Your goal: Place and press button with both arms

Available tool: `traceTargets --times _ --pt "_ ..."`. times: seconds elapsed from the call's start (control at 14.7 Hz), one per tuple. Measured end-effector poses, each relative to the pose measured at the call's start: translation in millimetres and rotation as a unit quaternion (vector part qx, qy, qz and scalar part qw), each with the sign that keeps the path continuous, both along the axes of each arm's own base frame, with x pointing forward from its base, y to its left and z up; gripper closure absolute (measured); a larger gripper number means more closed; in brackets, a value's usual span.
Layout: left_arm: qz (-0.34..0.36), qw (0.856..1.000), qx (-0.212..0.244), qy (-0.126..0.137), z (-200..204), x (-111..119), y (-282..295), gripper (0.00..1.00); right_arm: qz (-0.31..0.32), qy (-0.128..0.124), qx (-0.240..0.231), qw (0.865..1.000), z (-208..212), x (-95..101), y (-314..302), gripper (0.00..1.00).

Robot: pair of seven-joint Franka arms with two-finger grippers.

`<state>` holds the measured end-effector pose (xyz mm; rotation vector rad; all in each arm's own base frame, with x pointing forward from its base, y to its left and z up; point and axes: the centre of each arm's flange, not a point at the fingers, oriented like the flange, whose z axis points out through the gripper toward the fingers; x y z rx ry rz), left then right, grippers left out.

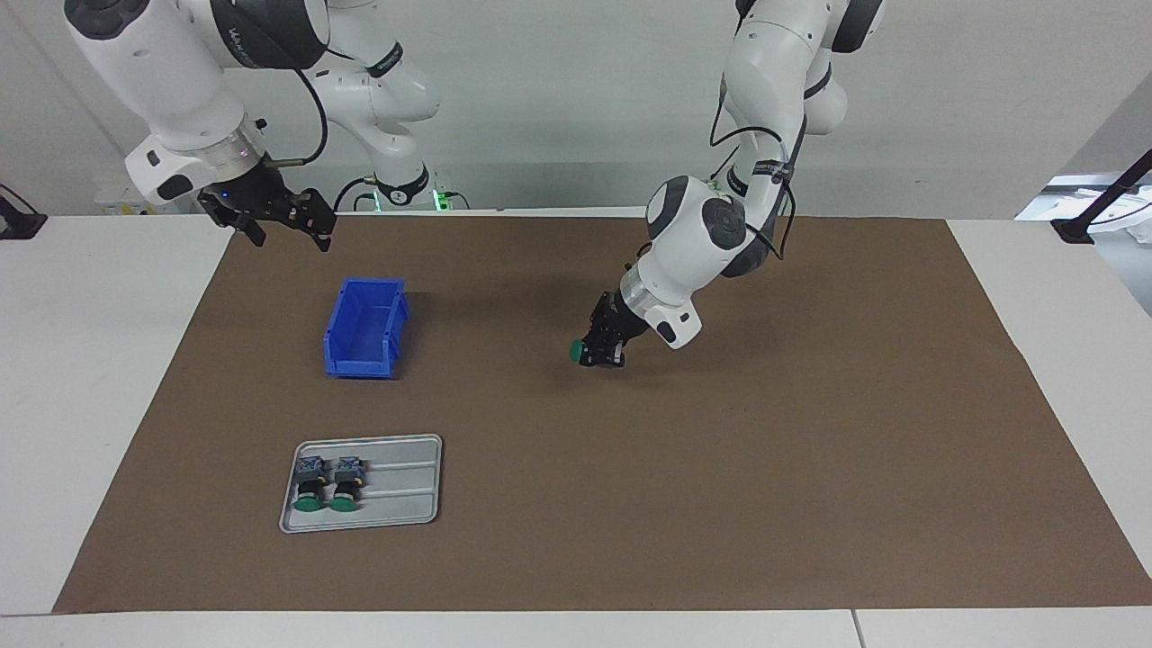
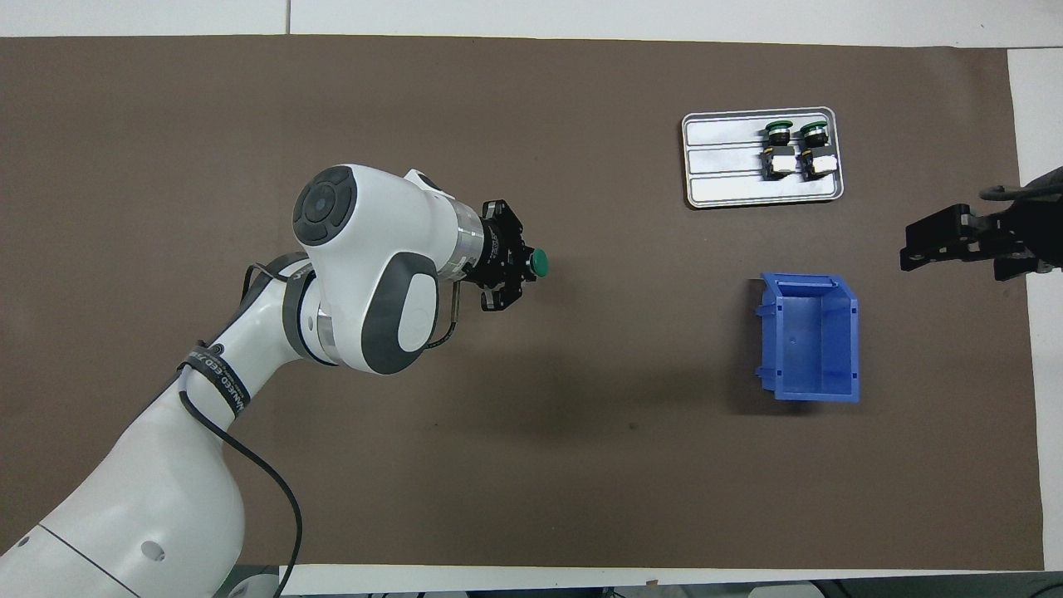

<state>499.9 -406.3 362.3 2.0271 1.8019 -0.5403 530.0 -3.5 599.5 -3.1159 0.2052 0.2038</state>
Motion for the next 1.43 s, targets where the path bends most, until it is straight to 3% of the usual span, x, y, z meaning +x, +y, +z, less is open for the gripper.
traceTargets --times 0.27,0.75,1.43 --pt "-0.002 0.997 -0.078 0.002 -10.2 -8.0 10.3 0.68 0.000 0.000 0.000 1.000 0.0 0.0 0.0 0.02" --pt "-0.021 0.989 -0.142 -0.015 -29.4 -19.1 32.3 0.68 0.000 0.000 0.000 1.000 0.0 0.0 0.0 0.02" --pt "0.012 0.972 -0.235 0.020 -65.7 -8.2 97.1 0.68 0.000 0.000 0.000 1.000 0.0 0.0 0.0 0.02"
